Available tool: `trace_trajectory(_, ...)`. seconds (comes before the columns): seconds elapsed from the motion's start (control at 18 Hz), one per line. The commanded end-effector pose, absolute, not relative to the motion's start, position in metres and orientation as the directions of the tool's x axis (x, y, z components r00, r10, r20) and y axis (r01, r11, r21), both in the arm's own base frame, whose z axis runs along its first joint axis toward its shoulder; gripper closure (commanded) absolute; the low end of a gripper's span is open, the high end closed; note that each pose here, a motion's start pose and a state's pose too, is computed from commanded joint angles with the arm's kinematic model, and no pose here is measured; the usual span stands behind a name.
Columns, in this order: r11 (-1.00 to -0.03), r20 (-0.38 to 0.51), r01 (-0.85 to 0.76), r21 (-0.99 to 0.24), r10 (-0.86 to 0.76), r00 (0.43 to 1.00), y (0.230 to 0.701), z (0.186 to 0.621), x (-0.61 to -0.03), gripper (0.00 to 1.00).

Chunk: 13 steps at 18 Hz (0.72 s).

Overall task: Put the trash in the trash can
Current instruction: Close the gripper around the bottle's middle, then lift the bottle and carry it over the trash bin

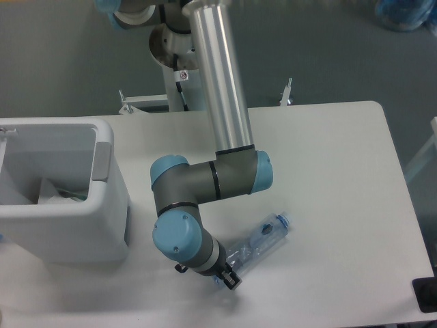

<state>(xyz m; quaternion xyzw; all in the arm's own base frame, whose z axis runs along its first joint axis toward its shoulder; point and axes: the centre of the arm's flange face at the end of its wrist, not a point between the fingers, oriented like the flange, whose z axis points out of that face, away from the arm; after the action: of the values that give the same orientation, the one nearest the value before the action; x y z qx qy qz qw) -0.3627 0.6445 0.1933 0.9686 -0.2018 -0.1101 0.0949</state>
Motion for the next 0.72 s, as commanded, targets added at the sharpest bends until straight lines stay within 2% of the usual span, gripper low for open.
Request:
trace_trajectory(0.22, -0.91, -0.208, -0.36, 0.208, -0.4, 0.892, 0.645, 0.217, -0.368, 0.59)
trace_trajectory(0.33, -0.926, -0.245, -0.336, 0.172, -0.371, 0.896, 0.646, 0.246, -0.372, 0.59)
trace_trajectory(0.5, -0.967, -0.263, -0.254, -0.002, -0.245, 0.933, 0.645, 0.3, -0.388, 0.59)
trace_trajectory(0.72, -0.944, -0.203, -0.161, -0.288, -0.104, 0.974, 0.626, 0.386, -0.401, 0.59)
